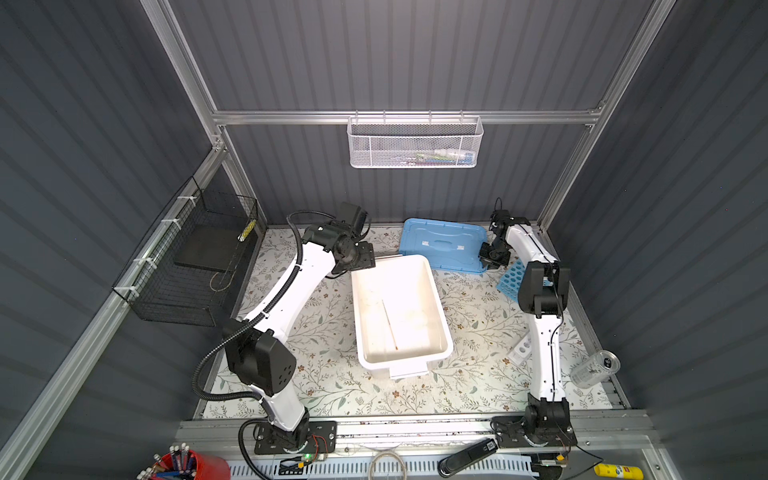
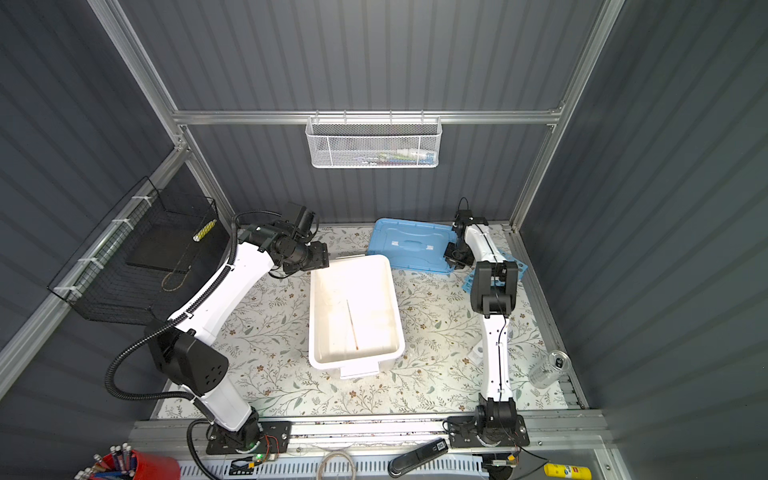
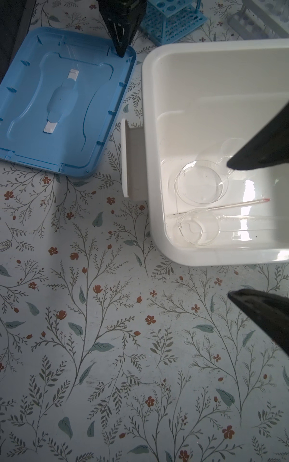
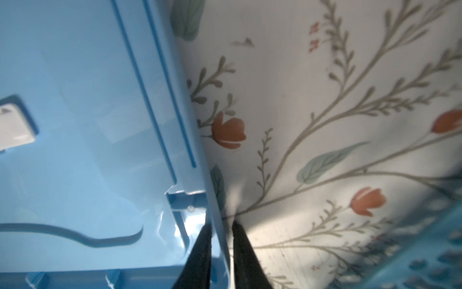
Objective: Organize the chemistry lab equipment
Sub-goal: 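Grip the lid edge with the right gripper while the left reaches the lid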
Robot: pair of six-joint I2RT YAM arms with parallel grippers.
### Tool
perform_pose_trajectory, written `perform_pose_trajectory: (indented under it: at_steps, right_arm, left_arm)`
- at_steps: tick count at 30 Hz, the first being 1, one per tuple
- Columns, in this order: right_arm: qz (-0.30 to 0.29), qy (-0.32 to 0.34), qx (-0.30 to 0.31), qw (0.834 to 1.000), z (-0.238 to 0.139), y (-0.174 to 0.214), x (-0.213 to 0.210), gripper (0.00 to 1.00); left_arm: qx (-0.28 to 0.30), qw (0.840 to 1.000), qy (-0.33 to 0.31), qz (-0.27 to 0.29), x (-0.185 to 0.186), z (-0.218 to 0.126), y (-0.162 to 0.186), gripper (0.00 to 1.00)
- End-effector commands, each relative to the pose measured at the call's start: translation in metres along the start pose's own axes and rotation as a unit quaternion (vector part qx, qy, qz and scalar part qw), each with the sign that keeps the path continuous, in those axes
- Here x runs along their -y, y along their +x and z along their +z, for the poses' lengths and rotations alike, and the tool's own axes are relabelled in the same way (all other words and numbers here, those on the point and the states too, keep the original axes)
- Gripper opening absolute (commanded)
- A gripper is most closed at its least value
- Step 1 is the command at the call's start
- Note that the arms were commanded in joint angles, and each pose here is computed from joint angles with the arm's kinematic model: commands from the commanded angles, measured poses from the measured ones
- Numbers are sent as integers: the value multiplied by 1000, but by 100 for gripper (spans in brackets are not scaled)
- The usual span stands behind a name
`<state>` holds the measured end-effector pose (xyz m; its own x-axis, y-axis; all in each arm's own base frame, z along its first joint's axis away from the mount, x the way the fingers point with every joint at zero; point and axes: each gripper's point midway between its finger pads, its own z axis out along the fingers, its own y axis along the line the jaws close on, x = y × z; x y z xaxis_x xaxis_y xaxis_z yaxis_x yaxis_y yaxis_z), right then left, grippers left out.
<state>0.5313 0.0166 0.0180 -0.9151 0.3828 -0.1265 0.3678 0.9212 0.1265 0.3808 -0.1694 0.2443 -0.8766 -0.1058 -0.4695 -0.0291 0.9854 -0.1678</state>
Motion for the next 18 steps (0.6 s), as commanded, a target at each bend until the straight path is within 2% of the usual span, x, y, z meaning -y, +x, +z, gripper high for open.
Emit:
perform_pose_trajectory:
  at_steps: [1, 12, 18]
  right_arm:
    - [-3, 29, -24, 999, 10, 13, 10, 18]
    - [-15, 12, -1, 1000, -1, 6, 3, 0]
    - [-21, -3, 15, 1000, -20, 2, -5, 0]
  left_arm:
    - [-4, 1000, 7, 9, 2, -6, -3, 76]
    - [3, 1000, 19, 12, 7, -10, -6, 76]
    - [6, 1000, 23, 18, 7, -13, -6, 76]
